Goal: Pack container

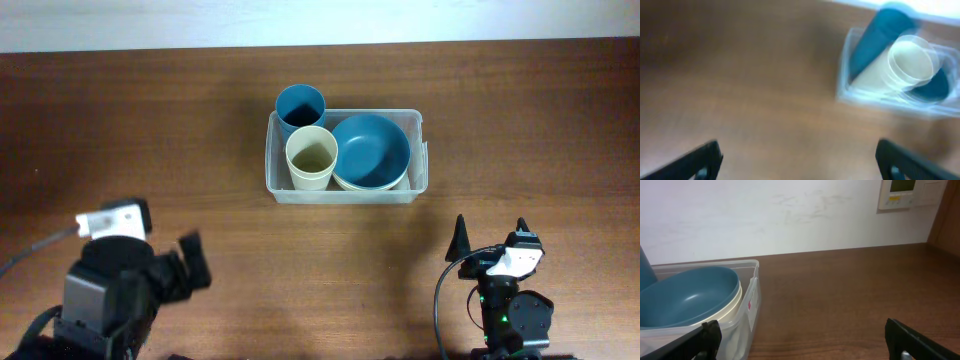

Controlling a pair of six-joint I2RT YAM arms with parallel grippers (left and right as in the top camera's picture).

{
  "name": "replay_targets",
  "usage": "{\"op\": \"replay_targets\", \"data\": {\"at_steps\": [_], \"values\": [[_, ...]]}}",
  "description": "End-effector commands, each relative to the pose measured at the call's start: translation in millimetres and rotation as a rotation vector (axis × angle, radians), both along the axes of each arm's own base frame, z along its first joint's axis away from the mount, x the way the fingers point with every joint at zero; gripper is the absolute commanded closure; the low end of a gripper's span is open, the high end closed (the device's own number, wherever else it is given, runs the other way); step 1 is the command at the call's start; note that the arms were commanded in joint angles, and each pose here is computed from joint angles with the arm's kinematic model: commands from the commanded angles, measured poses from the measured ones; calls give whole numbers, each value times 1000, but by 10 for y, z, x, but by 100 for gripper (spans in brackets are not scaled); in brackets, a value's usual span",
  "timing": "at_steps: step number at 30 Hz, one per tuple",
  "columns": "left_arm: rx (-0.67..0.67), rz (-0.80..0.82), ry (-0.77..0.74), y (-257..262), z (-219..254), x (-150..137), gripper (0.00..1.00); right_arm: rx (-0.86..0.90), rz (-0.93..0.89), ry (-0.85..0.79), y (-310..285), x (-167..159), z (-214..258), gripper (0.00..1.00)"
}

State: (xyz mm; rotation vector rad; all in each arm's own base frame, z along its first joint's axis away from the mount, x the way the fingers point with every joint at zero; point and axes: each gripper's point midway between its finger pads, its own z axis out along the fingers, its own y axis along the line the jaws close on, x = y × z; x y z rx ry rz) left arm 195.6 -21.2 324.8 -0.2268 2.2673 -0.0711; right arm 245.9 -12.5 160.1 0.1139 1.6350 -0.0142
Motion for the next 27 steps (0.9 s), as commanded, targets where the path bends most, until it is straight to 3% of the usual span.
{"op": "replay_targets", "data": {"at_steps": [1, 4, 11, 17, 27], "values": [[83, -73, -98, -67, 16, 253, 0, -7, -1, 5, -9, -3, -30, 1], [132, -135, -245, -186, -120, 558, 0, -7, -1, 5, -9, -3, -30, 2], [35, -167, -502, -204, -751, 886, 0, -7, -1, 5, -9, -3, -30, 1], [136, -334, -689, -316, -922, 827, 0, -7, -1, 5, -9, -3, -30, 1], [162, -269, -750, -131, -1186, 624, 0, -7, -1, 5, -9, -3, -30, 1]]}}
